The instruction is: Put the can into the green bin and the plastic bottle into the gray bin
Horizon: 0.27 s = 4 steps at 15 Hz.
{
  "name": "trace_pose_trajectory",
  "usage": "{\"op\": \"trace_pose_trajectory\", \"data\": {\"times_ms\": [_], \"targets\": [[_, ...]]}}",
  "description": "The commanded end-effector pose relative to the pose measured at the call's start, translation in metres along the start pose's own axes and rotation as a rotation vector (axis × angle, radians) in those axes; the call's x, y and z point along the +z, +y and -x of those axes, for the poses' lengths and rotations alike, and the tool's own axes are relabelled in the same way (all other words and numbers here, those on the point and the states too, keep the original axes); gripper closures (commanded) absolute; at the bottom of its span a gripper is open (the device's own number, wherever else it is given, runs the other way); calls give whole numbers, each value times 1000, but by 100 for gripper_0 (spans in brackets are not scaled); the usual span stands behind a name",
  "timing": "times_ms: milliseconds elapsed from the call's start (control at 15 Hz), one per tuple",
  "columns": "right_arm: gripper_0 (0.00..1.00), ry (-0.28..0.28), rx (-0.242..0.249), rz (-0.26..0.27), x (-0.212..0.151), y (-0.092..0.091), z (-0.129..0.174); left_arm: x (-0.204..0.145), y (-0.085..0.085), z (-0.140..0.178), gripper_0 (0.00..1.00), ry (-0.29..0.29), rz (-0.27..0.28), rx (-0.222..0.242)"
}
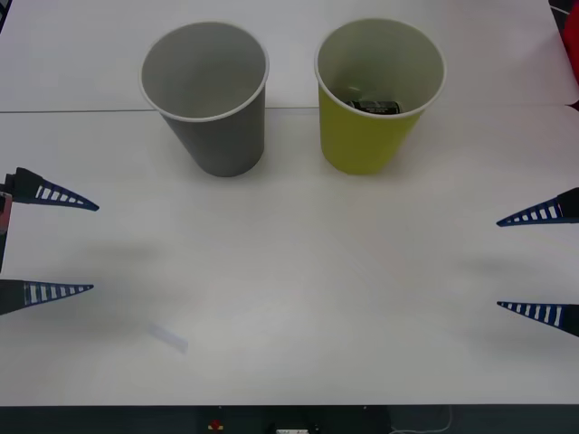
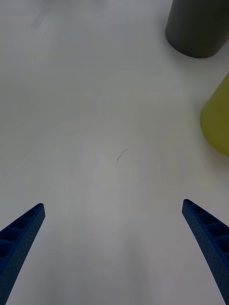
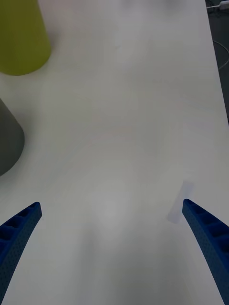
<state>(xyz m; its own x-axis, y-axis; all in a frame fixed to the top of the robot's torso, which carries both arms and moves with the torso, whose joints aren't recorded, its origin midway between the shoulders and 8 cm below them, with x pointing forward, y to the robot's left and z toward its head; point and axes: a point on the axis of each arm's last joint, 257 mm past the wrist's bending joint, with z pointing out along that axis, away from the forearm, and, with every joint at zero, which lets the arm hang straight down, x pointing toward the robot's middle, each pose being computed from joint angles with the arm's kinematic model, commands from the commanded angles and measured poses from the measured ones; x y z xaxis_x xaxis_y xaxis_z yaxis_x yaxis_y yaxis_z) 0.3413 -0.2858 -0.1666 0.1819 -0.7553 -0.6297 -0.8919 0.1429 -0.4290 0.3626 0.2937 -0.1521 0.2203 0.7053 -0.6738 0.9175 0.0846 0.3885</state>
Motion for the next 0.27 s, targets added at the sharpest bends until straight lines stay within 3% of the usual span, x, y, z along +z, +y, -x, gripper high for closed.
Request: {"op": "trace_pose_trajectory", "data": {"times_ms": [67,267], "targets": [[0,0,0,0,0,0,0,0,-1,-1,0,0,-4,8],[0,0,0,0,0,0,0,0,-2,0,0,0,-5,11]]}}
